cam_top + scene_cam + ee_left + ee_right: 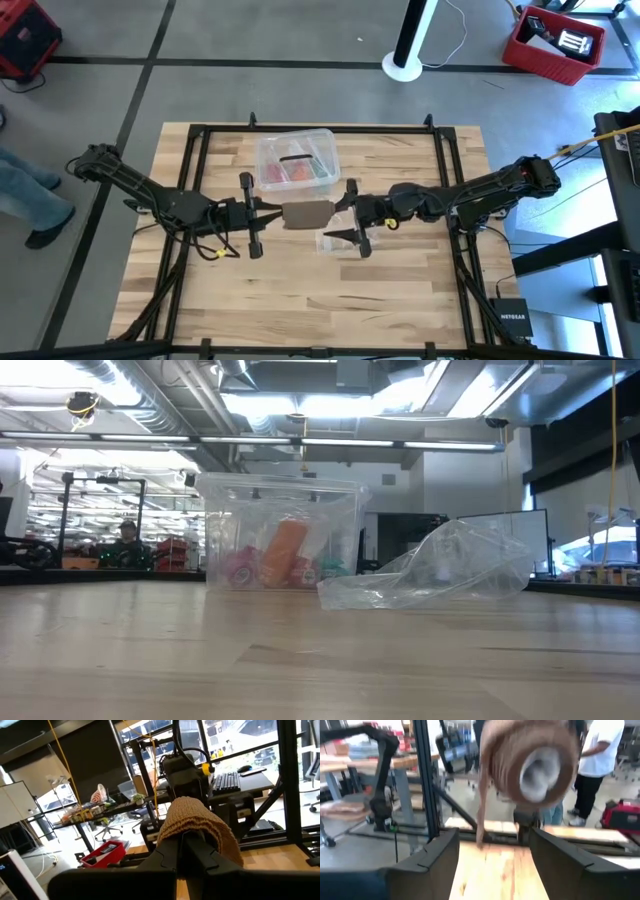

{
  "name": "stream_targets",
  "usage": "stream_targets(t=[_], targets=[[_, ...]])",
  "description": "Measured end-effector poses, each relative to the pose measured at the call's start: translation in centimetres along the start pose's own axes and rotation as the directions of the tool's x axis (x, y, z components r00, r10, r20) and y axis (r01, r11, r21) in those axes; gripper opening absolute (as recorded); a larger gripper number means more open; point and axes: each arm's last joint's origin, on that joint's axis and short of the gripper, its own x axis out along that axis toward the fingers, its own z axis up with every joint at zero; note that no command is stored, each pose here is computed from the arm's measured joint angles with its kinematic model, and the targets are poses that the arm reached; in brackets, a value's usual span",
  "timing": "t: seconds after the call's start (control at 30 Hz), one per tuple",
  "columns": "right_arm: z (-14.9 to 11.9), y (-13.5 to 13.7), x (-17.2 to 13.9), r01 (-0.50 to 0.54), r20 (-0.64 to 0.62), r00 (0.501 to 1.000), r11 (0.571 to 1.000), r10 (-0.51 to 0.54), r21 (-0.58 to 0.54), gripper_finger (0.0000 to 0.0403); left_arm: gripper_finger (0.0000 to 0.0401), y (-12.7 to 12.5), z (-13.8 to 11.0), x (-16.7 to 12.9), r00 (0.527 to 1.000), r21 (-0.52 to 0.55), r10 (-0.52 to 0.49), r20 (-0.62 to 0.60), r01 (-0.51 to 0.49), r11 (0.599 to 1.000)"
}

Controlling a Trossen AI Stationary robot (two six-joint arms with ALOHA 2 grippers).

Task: Roll bandage
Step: Roll the brown bandage

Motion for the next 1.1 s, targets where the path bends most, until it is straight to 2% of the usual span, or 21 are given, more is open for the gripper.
stream_targets(t=[0.07,0.33,0.5,0.6,0.63,0.77,0.9,1.1], targets=[[0.2,0.0,0.2,0.0,0.038,0.999,1.0,0.0,0.003,0.0232,0.0,0.0,0.0,0.0,1.0,0.005,-0.001,0.0,0.001,1.0],[-0.4,0.0,0.7,-0.001,0.037,0.999,0.997,-0.002,0.071,0.0179,0.0,0.2,0.0,0.1,1.0,0.022,0.01,0.004,-0.01,1.0],[-0.3,-0.1,1.2,0.003,0.103,0.995,0.998,-0.009,0.058,0.0091,0.0,0.1,0.0,0.1,1.0,0.025,0.007,0.001,-0.007,1.0],[-0.9,-0.1,1.6,0.014,0.079,0.997,1.0,-0.014,-0.001,0.0024,0.0,0.2,0.2,0.1,1.0,0.015,0.015,0.02,-0.015,1.0],[-1.0,-0.1,1.6,0.035,0.078,0.996,0.999,-0.032,-0.03,0.0013,0.0,0.3,0.3,0.1,1.0,0.008,0.017,0.027,-0.017,1.0],[-0.9,-0.4,1.6,0.133,0.082,0.989,0.982,-0.123,-0.137,0.0014,0.0,0.1,0.4,0.0,0.999,-0.041,-0.02,0.05,0.022,0.999],[-0.9,-0.6,1.6,0.18,0.086,0.983,0.955,-0.164,-0.238,0.0006,0.0,-0.1,0.5,-0.1,0.997,-0.073,-0.045,0.056,0.049,0.996],[-0.6,-1.0,1.5,0.292,0.115,0.956,0.866,-0.269,-0.405,0.0005,0.0,-0.6,0.6,-0.3,0.988,-0.113,-0.13,0.08,0.139,0.984]])
